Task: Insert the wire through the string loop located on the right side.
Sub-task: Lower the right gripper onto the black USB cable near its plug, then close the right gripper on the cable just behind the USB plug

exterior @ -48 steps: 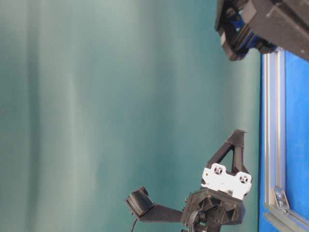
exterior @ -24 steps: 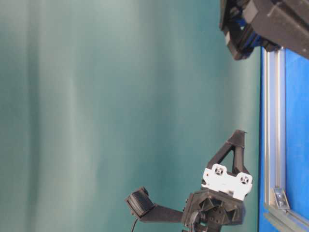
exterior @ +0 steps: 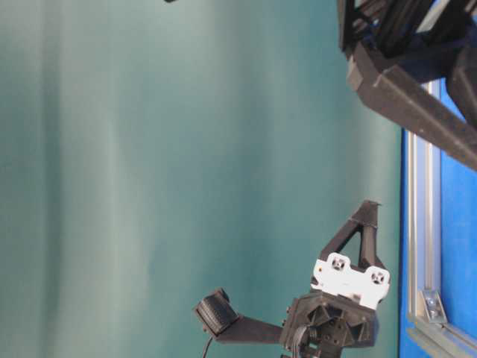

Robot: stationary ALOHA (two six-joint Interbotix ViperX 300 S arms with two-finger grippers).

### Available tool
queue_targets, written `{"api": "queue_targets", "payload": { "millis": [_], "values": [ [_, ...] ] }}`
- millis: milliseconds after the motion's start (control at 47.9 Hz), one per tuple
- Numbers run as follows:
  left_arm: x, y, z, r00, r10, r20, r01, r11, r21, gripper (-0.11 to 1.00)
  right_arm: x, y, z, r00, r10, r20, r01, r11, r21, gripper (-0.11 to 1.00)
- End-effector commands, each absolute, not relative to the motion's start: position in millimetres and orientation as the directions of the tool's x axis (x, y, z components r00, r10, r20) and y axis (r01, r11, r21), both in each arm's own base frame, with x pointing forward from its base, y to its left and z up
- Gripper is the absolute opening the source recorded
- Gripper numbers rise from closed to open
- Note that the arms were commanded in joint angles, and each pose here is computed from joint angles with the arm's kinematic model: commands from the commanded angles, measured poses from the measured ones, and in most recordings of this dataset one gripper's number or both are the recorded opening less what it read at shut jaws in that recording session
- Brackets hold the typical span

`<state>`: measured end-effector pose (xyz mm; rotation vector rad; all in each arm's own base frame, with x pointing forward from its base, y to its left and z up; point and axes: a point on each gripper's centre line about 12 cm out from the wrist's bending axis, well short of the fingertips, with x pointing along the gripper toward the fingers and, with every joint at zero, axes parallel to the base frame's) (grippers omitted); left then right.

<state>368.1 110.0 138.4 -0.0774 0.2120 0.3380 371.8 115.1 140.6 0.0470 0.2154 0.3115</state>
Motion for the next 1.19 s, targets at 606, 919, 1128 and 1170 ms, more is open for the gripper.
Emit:
{"api": "queue_targets", "payload": {
  "millis": [606, 919, 1128, 1170],
  "values": [
    [370.3, 109.7, 153.4, 0.931, 0.319, -0.175, -0.330, 0.943, -0.040, 0.00, 407.5, 128.4, 72.0, 0.925, 0.244, -0.290, -0.212, 0.967, 0.139, 0.89],
    [369.4, 109.6, 153.1, 0.931, 0.320, -0.177, -0.332, 0.943, -0.041, 0.00, 405.0, 125.4, 68.4, 0.924, 0.226, -0.310, -0.188, 0.971, 0.146, 0.77],
    [369.5, 109.5, 152.5, 0.931, 0.319, -0.178, -0.330, 0.943, -0.038, 0.00, 398.9, 122.7, 65.1, 0.917, 0.218, -0.335, -0.178, 0.973, 0.147, 0.21],
    [369.8, 109.7, 153.5, 0.931, 0.320, -0.175, -0.331, 0.943, -0.039, 0.00, 398.6, 121.9, 64.7, 0.917, 0.216, -0.336, -0.176, 0.973, 0.146, 0.11]
  ]
}}
